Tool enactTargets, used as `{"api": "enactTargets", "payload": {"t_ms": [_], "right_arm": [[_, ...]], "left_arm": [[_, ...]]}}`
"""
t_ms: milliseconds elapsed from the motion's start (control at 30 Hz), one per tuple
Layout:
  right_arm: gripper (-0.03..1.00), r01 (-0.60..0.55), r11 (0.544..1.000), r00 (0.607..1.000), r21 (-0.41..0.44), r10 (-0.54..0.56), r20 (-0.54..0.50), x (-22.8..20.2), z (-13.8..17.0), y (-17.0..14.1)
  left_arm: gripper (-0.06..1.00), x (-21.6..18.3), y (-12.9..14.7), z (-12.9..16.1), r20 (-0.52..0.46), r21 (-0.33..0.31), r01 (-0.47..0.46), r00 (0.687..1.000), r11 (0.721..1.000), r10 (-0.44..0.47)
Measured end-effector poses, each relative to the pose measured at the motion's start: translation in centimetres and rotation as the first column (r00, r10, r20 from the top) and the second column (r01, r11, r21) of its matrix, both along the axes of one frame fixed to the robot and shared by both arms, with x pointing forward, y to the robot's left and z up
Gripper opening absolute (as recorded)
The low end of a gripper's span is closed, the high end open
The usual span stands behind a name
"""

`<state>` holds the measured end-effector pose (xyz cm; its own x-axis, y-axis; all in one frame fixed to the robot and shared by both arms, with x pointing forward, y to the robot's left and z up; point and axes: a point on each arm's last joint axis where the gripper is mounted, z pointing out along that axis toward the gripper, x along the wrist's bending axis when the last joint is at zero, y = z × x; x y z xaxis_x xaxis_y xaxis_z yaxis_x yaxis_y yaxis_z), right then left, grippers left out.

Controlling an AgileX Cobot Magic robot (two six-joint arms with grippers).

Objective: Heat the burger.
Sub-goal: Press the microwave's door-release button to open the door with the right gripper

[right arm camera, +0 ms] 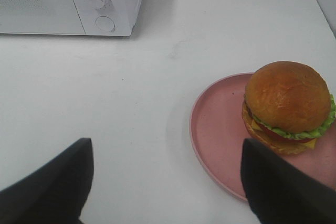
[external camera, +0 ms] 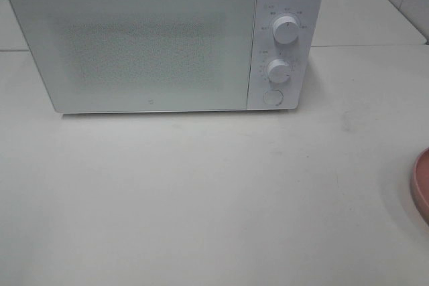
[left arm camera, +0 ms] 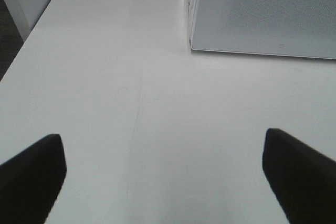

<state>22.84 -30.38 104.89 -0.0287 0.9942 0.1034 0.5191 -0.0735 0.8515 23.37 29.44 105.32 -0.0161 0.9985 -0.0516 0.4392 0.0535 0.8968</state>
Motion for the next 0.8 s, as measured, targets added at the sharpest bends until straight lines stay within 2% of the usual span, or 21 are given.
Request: {"api": "enactTargets", "payload": {"t_ms": [667, 800], "right_arm": [[0.75, 0.0, 1.0, 1.0, 0.0, 0.0, 0.004, 0.0, 0.05, 0.0], [0.75, -0.001, 1.0, 1.0, -0.002, 0.001, -0.011, 0.61, 0.8, 0.09]], "left_arm": [[0.93, 0.0, 0.0, 0.0, 0.0, 0.0, 0.0, 1.0, 1.0, 0.0], [0.93, 0.0, 0.0, 0.0, 0.0, 0.0, 0.0, 1.0, 1.0, 0.0]]}}
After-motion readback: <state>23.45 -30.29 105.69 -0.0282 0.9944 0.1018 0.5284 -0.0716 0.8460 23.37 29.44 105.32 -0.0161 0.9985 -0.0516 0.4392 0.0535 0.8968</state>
